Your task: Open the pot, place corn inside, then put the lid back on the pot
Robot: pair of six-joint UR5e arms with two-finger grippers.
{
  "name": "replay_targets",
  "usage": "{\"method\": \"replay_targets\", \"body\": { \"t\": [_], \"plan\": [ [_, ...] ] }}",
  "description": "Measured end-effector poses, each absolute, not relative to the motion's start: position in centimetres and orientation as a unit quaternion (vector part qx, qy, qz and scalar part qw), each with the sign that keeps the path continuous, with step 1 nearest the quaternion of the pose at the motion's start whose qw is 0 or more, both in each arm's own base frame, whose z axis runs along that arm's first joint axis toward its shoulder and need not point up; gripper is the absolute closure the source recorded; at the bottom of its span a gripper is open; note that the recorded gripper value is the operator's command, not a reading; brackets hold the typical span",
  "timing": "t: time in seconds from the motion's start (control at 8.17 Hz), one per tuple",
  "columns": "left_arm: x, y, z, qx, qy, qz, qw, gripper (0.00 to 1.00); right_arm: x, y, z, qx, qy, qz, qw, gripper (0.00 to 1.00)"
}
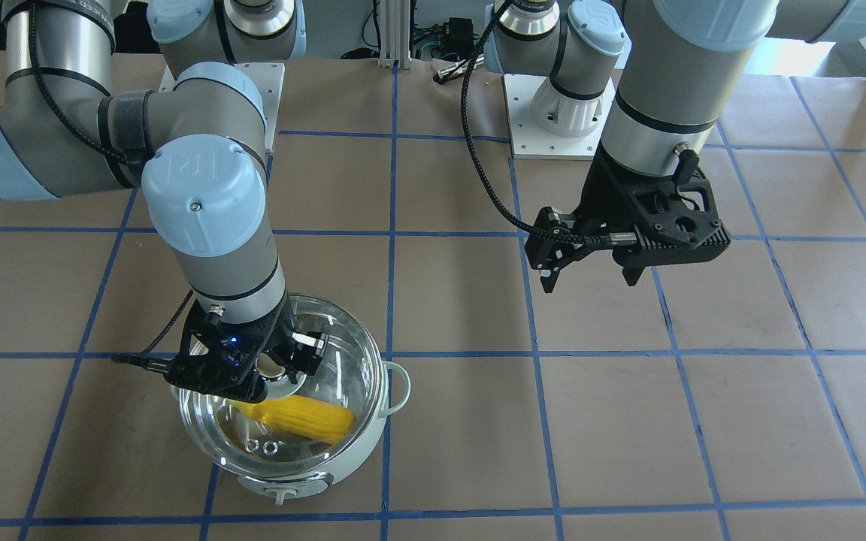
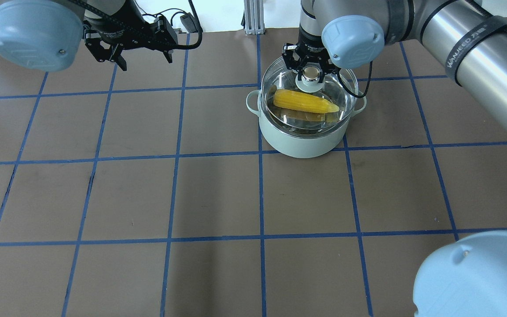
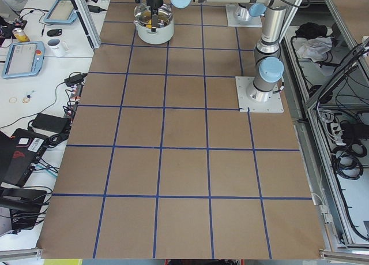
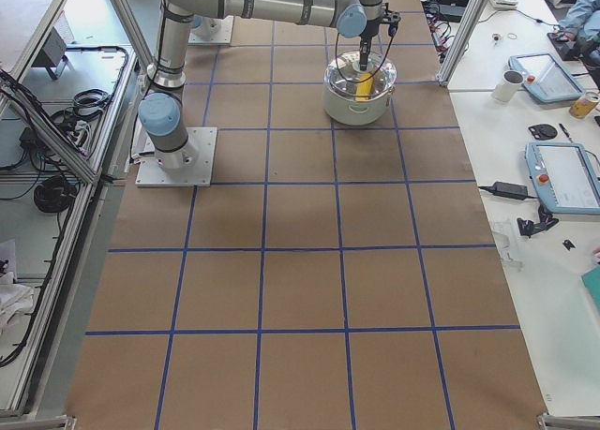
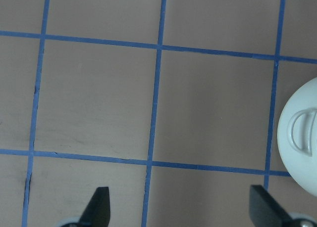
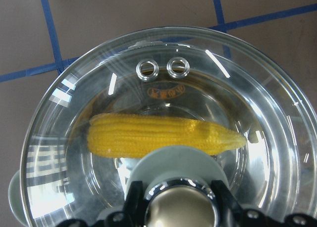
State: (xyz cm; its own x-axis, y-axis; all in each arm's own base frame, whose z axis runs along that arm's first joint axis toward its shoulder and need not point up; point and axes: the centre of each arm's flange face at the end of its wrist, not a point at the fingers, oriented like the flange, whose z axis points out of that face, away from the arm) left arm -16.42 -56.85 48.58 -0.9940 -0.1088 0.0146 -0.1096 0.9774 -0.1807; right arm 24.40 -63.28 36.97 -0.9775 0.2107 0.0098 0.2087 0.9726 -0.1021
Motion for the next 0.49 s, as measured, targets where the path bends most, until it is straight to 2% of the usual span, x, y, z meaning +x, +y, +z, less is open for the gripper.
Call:
{"method": "replay_targets", "body": {
  "t": [0.49],
  "plan": [
    [-16.36,-56.70,48.89,0.031,-0.996,0.089,0.000,0.00,24.52,-63.09,36.69,-0.105,-0.993,0.045,0.004,0.63]
  ]
}}
